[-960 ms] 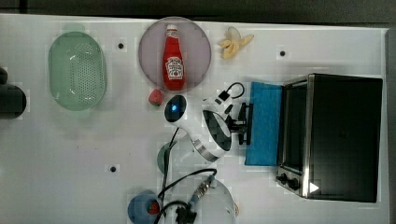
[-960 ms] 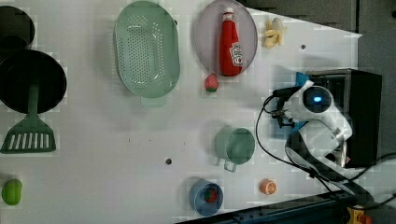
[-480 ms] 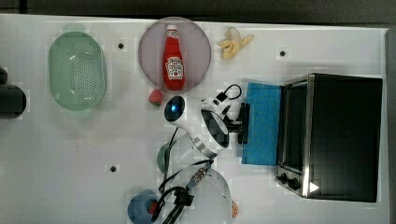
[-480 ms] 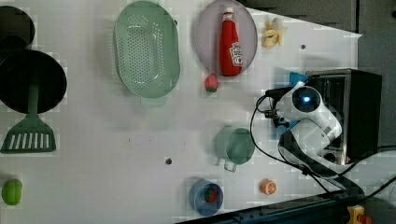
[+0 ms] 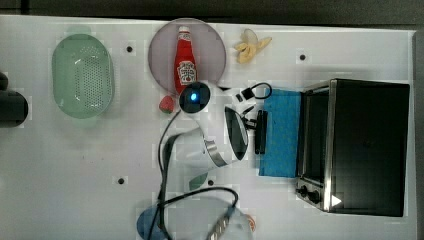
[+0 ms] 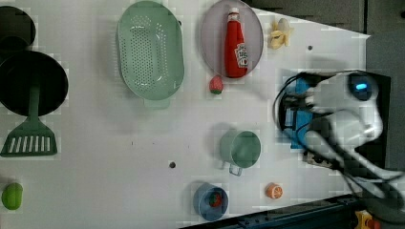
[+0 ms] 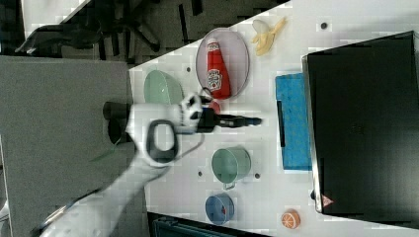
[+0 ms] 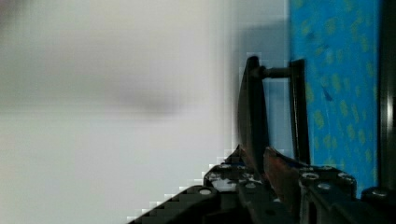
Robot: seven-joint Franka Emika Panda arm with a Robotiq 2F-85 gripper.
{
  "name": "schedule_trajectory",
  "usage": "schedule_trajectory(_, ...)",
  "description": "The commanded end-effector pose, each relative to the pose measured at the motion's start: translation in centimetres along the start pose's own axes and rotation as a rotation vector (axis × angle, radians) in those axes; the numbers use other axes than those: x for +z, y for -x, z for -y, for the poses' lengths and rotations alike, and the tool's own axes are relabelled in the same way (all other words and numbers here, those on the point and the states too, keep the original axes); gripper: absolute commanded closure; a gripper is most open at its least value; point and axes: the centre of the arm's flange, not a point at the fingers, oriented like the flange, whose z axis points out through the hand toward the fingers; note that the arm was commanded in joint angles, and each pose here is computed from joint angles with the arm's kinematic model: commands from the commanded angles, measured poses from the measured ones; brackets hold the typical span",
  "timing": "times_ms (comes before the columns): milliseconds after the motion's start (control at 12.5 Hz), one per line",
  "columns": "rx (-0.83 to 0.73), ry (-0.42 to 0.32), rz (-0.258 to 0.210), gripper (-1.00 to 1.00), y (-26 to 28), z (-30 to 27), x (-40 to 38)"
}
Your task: Flap open oven.
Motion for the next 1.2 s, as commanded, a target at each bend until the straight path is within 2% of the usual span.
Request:
schedule_trajectory(80, 0.278, -0.208, -0.081, 0.65, -2.2, -4.7, -13.8)
schedule_trajectory(240, 0.431, -0.381, -0.021, 0.65, -1.8, -8.7, -21.1)
schedule_trajectory(320, 0.463, -0.413, -0.001, 0.65, -1.2, -10.8, -24.4)
schedule_trajectory(480, 0.468, -0.399, 0.036, 0.65, 0.6, -13.9, -29.8)
schedule_trajectory(640, 0.441, -0.334, 0.106, 0.65, 2.2, -15.1, -32.4)
schedule_trajectory(720, 0.45, -0.325, 0.123, 0.65, 2.5, -15.4, -33.3)
schedule_trajectory(800, 0.519, -0.343, 0.093, 0.65, 2.0, -15.9, -34.5)
schedule_trajectory(960, 0.682, -0.328, 0.145, 0.65, 2.5, -16.3, -35.2)
schedule_trajectory(1120, 0.696, -0.327, 0.145, 0.65, 2.5, -15.6, -35.3)
schedule_trajectory(1200, 0.692, -0.335, 0.131, 0.65, 2.4, -15.2, -35.5)
